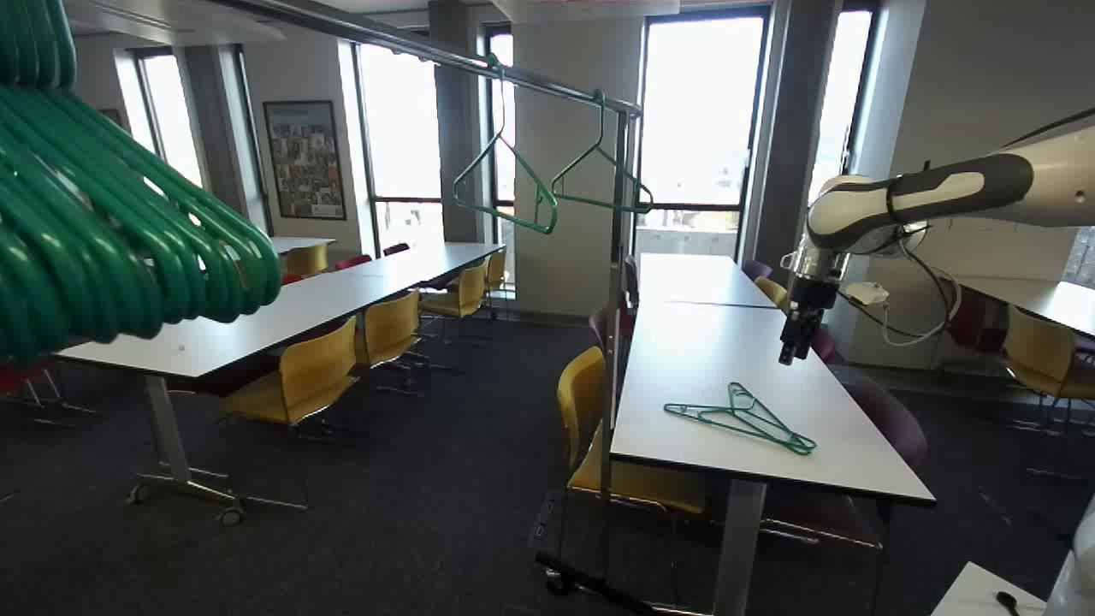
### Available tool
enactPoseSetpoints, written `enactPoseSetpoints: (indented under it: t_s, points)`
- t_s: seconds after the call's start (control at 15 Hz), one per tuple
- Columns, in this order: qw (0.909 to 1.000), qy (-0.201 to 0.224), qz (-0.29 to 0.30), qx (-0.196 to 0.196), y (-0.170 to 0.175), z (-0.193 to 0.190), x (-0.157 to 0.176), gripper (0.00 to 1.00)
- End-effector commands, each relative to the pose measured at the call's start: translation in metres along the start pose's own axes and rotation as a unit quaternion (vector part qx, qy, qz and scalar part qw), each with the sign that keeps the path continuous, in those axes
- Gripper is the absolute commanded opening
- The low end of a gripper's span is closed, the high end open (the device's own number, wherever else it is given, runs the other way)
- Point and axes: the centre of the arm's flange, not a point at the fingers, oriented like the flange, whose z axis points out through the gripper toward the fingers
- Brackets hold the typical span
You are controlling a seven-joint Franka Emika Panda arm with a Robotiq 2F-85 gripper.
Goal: Put the coat hanger on the rack
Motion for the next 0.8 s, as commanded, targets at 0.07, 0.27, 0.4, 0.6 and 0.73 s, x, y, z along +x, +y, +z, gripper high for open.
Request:
enactPoseSetpoints:
  t_s: [0.07, 0.27, 0.4, 0.6, 0.73]
  points:
    - [1.0, 0.003, -0.002, -0.004, 0.012, 0.005, 0.01, 1.0]
    - [0.9999, 0.001, 0.005, -0.009, 0.044, 0.017, 0.029, 1.0]
    - [0.9999, -0.003, 0.003, -0.015, 0.072, 0.028, 0.042, 1.0]
    - [0.9997, -0.023, -0.008, -0.01, 0.116, 0.048, 0.063, 1.0]
    - [0.9988, -0.04, -0.028, -0.001, 0.135, 0.058, 0.073, 1.0]
